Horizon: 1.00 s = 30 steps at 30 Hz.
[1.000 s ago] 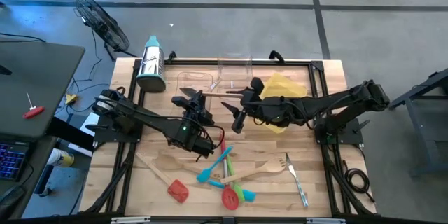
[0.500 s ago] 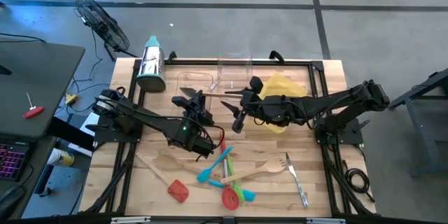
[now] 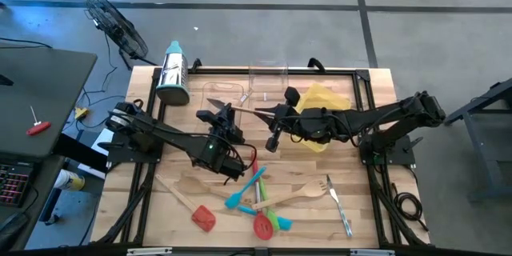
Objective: Pick & Place Kitchen Items
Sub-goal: Put the gray spatula into the right transparent bin
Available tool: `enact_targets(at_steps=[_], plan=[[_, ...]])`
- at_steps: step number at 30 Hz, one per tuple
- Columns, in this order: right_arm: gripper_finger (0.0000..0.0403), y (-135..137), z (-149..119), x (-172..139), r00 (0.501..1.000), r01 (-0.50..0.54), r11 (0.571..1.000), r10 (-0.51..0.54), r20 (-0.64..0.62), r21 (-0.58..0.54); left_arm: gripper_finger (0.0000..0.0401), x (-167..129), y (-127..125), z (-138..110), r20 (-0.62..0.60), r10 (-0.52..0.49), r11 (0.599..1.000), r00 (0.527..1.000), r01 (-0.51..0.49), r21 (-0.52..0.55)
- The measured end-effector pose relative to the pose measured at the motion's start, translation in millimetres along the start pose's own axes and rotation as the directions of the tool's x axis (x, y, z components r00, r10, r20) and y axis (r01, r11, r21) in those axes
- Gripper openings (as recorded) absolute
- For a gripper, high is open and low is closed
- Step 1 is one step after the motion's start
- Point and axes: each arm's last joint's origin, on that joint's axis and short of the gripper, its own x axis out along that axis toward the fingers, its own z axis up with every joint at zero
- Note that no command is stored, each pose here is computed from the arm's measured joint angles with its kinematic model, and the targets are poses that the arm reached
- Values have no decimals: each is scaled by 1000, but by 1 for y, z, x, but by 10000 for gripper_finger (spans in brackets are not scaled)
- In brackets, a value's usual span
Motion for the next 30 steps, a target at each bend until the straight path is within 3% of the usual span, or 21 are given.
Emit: enact_targets(at_steps=[3,9,14,18,25,30], plan=[[12,0,0,0,1000,-3,1000,3,-3,-6,70,0,0,0,-2,-1,1000,1000,1,1],[8,1,-2,0,1000,-18,999,17,-16,-36,180,0,-1,1,-5,-5,1000,1000,5,-1],[8,-1,-3,0,999,47,996,-48,-22,-70,235,0,-1,1,-5,-3,1000,1000,3,0],[8,-4,-5,-2,977,196,969,-205,-48,-151,247,0,-1,1,-4,-3,1000,1000,3,16],[8,-7,-16,-5,927,320,914,-356,-117,-250,250,0,0,1,-5,-4,1000,1000,4,28],[8,-13,-24,-8,854,429,837,-498,-148,-339,250,0,-1,0,-29,-30,997,999,32,74]])
